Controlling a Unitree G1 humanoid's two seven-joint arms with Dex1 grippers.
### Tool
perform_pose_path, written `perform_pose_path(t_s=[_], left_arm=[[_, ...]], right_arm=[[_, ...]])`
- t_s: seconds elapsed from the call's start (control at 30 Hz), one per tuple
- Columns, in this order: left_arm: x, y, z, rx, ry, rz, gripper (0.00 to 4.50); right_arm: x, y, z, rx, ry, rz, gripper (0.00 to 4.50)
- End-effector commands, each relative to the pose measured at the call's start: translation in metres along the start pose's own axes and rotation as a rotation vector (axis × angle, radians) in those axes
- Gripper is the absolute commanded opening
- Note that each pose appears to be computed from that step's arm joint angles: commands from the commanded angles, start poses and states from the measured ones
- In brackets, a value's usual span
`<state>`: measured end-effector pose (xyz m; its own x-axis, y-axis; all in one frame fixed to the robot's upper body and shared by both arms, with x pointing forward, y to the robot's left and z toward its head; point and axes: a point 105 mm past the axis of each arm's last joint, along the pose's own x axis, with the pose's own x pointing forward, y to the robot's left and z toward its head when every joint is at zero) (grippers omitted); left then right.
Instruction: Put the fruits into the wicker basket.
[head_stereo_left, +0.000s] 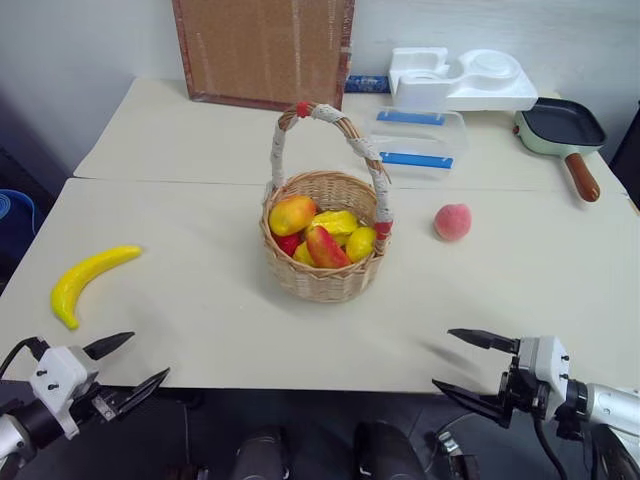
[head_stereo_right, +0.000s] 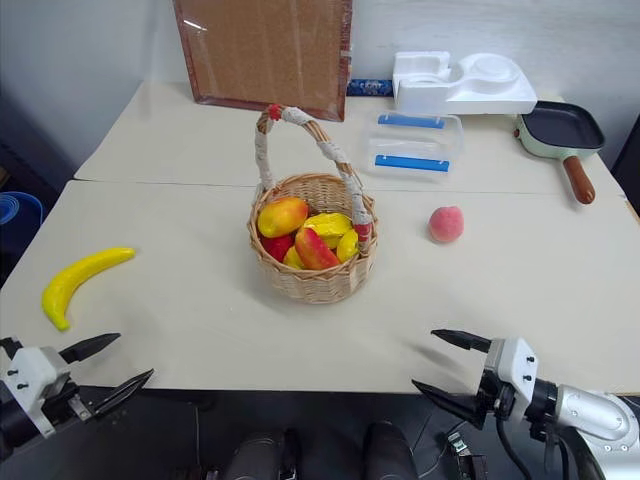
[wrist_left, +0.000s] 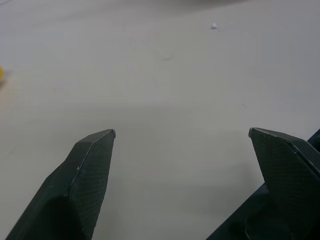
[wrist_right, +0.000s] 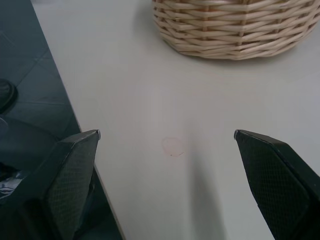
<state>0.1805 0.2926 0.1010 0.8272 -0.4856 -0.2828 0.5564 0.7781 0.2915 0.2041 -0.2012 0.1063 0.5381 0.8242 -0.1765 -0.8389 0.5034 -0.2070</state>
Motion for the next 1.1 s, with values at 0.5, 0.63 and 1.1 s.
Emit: perform_pose_path(t_s=[0.5,0.63,1.1], left_arm=[[-0.029,0.033,0.003,-0.108,-0.009,0.123,4.5],[-0.05,0.056,-0.011,-0.248,0.004,0.266,4.5],[-0.048,0.132,-0.016,-0.634,0.121,0.541,4.5]], right_arm=[[0.028,0.007,0.038,-0.123,-0.224,0.089,4.47],[0.045,0.018,0.075,-0.143,-0.391,0.146,4.47],[0.073,0.034,0.12,-0.131,-0.577,0.271,4.47]])
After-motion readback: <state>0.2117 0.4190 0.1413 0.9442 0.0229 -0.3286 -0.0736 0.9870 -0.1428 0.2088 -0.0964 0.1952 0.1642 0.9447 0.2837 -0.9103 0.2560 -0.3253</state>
